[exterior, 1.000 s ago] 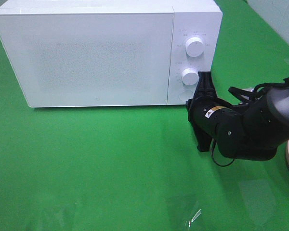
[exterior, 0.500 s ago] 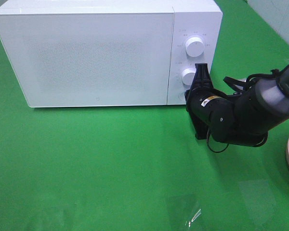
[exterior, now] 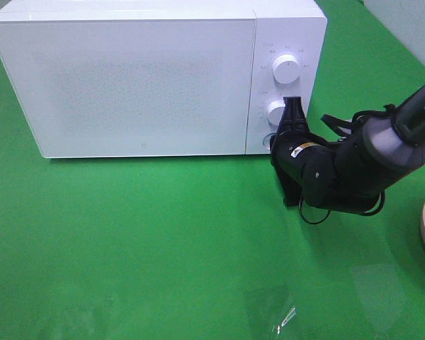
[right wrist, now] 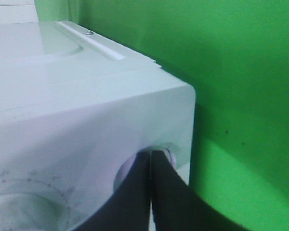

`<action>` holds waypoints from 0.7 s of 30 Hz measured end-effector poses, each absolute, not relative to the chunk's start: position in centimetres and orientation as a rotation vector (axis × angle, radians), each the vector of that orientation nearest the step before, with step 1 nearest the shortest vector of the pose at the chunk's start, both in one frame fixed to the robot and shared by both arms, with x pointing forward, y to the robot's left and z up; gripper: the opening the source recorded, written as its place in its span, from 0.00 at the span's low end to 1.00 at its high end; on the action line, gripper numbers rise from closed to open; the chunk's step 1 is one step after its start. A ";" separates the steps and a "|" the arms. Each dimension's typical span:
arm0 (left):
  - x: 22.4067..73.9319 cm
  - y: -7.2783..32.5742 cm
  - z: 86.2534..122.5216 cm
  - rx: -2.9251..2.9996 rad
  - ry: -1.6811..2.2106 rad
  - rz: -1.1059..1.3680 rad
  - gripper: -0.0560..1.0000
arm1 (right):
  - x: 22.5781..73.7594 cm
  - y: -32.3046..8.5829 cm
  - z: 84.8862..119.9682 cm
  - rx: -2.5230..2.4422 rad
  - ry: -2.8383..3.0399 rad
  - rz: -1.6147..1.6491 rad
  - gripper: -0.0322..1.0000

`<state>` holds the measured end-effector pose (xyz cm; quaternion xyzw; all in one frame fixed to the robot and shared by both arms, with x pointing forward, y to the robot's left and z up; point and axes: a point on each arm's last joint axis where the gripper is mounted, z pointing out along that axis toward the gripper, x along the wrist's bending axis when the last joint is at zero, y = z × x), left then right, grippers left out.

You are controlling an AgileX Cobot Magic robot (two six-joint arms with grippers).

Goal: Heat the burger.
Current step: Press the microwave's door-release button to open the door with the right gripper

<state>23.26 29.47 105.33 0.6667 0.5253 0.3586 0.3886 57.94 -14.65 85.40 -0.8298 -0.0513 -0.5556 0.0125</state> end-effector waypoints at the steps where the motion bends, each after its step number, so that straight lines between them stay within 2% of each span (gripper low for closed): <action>1: 23.3 29.5 105.3 1.695 1.335 0.913 0.98 | 58.0 -14.7 85.5 -2.572 -0.136 -1.748 0.05; 21: 23.3 29.5 105.3 1.695 1.335 0.913 0.98 | 58.5 -14.1 85.3 -2.520 -0.046 -1.808 0.05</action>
